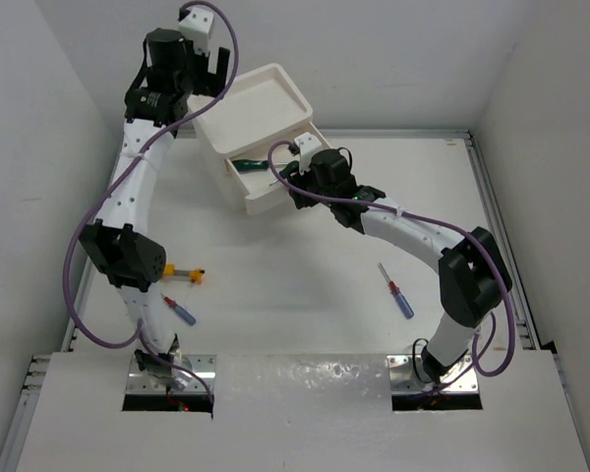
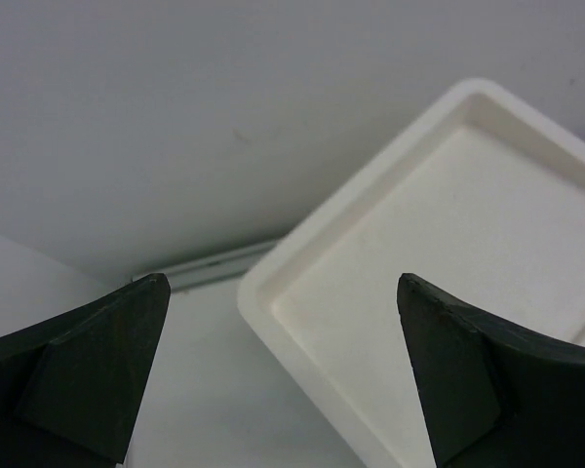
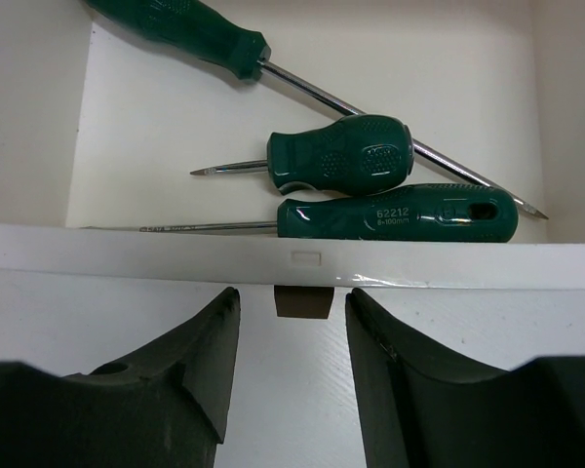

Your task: Sort the tools into containers

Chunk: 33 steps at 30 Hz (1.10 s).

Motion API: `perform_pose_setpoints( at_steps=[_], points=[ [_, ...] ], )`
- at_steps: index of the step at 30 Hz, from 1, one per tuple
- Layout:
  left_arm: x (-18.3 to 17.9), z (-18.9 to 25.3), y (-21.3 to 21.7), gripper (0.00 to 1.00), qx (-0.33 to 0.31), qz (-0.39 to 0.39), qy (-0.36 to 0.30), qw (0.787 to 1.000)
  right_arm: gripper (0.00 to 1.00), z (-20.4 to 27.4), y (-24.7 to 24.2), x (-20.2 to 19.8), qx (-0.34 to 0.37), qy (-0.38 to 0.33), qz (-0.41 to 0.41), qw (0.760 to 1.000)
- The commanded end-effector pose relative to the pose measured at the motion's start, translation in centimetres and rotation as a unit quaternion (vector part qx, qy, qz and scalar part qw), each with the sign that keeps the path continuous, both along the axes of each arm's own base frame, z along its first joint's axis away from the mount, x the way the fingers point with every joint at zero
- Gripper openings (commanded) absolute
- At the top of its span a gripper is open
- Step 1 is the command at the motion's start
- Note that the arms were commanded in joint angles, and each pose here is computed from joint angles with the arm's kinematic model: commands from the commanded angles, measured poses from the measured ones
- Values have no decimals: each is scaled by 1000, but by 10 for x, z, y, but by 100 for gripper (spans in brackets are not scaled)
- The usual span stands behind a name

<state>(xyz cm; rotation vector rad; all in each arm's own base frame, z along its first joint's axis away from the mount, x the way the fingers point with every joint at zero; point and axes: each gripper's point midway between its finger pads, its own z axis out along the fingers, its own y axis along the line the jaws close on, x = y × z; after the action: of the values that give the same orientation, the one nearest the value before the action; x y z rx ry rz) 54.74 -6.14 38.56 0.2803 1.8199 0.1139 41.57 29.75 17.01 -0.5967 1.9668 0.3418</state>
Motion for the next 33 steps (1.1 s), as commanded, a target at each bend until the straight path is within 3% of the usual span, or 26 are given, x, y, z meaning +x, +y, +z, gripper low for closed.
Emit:
perform_pose_setpoints(
  at_steps=[1,6,11,14,17,19,22,25,26,29,30,33],
  points=[
    [28,-5,11,99,17,16,-14,1000,48,40,2,10,27,-57,3,998],
    [50,-46,2,100,27,-26,29,999,49,39,5,10,22,-53,10,998],
    [79,-85,25,100,29,12,41,999,49,35,6,10,23,-46,11,999],
    [91,-83,36,100,6,15,31,999,49,35,9,7,29,-42,18,999],
    [89,-104,28,100,-3,-11,54,998,49,32,9,5,29,-37,20,999],
    [84,-118,15,94,-17,-47,75,996,48,31,8,6,30,-37,18,999],
    [74,-139,-5,77,-43,-101,112,988,47,30,12,4,37,-30,23,999],
    [67,-153,-15,46,-57,-130,136,980,45,30,15,5,46,-28,27,998],
    [66,-158,-15,28,-58,-132,144,979,43,30,15,7,48,-28,27,998],
    [63,-167,-13,5,-48,-132,154,978,39,27,17,14,56,-25,20,998],
    [64,-169,-11,1,-42,-128,154,979,35,28,18,17,63,-26,17,998],
    [67,-166,-5,0,-15,-125,138,983,31,30,18,30,79,-28,5,996]
  ],
)
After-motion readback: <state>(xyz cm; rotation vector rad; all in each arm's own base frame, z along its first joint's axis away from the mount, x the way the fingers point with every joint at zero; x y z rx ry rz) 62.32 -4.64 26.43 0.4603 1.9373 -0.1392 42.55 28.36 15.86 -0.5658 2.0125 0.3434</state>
